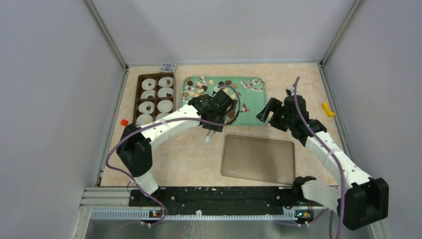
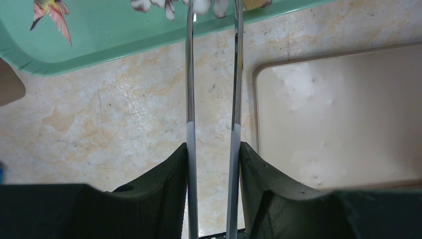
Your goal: Pack the chocolate
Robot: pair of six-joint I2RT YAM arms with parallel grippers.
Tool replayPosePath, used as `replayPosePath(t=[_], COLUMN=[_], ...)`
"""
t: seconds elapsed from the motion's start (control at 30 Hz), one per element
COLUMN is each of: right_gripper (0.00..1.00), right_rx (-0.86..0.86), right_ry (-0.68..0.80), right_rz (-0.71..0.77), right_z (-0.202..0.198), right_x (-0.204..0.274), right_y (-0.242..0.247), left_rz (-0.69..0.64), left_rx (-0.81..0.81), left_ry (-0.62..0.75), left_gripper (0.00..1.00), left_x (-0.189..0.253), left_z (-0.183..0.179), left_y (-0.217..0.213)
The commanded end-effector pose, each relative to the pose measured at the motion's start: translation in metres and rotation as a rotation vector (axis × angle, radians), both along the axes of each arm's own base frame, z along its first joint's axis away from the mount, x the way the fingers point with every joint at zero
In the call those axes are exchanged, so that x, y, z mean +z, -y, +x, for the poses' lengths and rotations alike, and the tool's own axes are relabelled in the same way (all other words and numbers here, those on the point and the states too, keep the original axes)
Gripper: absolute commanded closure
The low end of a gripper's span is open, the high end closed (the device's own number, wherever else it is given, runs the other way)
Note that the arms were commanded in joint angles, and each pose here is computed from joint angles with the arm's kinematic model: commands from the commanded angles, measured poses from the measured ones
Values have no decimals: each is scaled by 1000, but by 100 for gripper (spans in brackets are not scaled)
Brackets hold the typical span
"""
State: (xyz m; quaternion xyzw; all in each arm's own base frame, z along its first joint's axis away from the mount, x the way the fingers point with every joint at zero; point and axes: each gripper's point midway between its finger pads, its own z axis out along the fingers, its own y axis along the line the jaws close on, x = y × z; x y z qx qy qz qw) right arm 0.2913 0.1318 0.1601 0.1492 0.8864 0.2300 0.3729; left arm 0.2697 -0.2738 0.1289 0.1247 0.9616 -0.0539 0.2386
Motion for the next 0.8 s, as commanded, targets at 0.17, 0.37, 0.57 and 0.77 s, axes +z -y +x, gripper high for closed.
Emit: replayPosePath(t=[0.17,0.37,0.57,0.77], right_gripper=[21,21,21,21], right_rx=[-3,-3,-6,-5], right_ry=[53,53,51,54], right_rz=[16,15,13,14], right_z=[8,8,7,7], right_x=[18,18,17,18], right_y=[-1,-1,0,0], left_rz=[-29,-17,1,-4], left_rx=[-5,6,13,17], left_ry=[45,39,40,38], left_gripper=[56,58,57,63], left_x=[13,7,3,6], left_z=[9,12,13,11], left_y=[11,13,10,8])
